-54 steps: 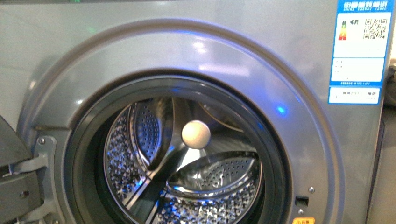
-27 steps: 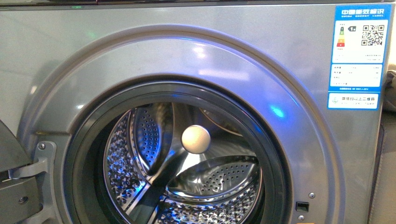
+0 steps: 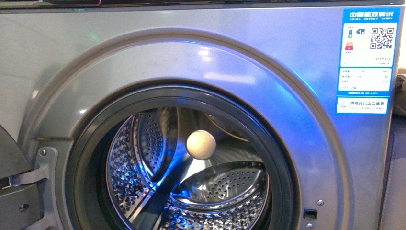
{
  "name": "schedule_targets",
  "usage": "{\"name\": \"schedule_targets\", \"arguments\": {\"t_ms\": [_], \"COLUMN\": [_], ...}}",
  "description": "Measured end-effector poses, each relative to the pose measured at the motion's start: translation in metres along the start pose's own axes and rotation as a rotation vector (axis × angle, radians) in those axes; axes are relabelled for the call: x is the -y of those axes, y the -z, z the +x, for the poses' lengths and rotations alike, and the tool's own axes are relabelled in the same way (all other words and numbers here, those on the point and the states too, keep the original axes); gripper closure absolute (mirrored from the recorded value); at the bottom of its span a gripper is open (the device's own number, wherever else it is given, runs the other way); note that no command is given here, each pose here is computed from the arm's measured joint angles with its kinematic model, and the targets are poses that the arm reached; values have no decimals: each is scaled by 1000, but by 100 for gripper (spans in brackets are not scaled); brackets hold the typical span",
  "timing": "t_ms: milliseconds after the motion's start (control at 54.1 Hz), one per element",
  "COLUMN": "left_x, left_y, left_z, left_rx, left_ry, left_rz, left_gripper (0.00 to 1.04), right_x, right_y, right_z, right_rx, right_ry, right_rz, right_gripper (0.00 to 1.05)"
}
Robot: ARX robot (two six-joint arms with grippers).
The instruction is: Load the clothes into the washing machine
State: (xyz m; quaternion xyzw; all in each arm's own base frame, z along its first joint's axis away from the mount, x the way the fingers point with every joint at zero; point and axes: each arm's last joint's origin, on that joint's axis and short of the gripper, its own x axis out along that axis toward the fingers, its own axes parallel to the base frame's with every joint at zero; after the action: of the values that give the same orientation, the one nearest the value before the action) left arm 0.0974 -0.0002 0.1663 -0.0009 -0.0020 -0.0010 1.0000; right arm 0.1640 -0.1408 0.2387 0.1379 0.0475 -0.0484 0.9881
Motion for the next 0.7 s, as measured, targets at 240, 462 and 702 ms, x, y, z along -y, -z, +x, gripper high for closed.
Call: {"name": "schedule_targets", "arguments": {"t_ms": [240,462,702], "left_x": [0,0,0], "left_y": [0,0,0], "left_z": [0,0,0], "left_rx": [0,0,0], "left_ry": [0,0,0], "left_rz": [0,0,0], "left_gripper": [7,7,7], "right_x": [48,116,166], "right_y": [10,46,101], "right_z": [13,31,57], "right_rx": [-186,-340,-523], "right_ry": [143,300,354], "right_rz": [63,99,166], "right_gripper": [7,7,7]}}
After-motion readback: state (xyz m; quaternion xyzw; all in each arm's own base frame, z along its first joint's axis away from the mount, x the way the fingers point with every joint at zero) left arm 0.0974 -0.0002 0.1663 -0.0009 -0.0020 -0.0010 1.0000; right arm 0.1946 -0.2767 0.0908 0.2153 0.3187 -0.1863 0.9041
